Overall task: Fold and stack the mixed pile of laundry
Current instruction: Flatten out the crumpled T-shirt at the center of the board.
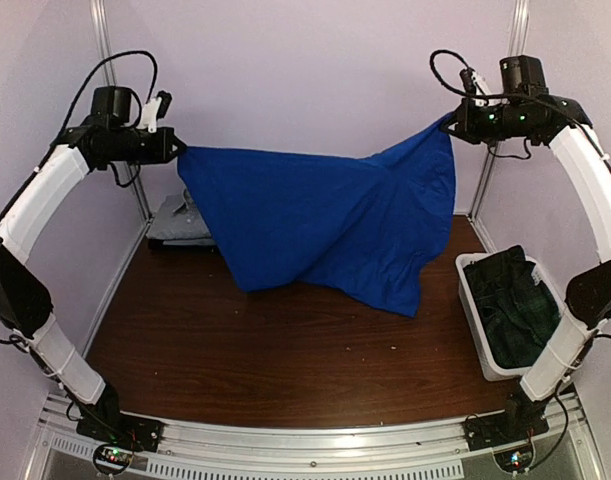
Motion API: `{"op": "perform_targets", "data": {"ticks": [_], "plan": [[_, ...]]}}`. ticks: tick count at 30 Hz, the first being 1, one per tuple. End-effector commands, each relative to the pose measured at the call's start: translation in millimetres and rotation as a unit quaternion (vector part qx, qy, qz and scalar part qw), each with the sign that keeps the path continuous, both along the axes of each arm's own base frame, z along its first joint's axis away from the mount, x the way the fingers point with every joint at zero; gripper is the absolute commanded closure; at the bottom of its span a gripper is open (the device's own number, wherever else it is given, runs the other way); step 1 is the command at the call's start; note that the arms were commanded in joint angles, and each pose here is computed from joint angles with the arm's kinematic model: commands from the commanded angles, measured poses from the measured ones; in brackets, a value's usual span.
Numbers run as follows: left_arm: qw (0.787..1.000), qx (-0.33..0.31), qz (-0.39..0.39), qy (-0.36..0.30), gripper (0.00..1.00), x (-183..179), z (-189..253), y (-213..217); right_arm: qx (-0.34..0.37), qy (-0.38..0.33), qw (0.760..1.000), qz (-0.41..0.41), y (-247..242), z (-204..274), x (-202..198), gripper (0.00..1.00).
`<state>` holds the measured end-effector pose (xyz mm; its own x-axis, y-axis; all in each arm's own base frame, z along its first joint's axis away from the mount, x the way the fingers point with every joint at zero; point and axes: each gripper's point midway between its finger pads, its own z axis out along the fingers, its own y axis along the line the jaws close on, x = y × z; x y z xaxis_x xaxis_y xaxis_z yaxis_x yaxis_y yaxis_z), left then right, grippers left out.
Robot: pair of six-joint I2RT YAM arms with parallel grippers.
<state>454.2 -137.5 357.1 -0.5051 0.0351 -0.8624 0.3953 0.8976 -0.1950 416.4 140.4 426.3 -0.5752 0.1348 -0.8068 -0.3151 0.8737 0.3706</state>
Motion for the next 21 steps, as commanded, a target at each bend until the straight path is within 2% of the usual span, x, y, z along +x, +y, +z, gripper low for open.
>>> {"op": "perform_targets", "data": {"ticks": [1,6,14,21], "plan": [[0.996,-0.049,0.025,-0.066,1.0,-12,90,7,0.008,-0.097,0.995,-0.012,-7,72,3,1.0],[0.989,-0.071,-0.02,-0.127,1.0,-47,150,-5,0.03,-0.189,0.982,0.0,-10,137,-36,1.0],[0.967,-0.086,-0.088,-0.223,1.0,-141,209,-27,0.053,-0.306,0.949,0.051,-12,209,-143,1.0],[0.943,-0.109,-0.09,-0.301,1.0,-209,260,-9,0.091,-0.379,0.918,0.08,-20,254,-225,1.0]]}}
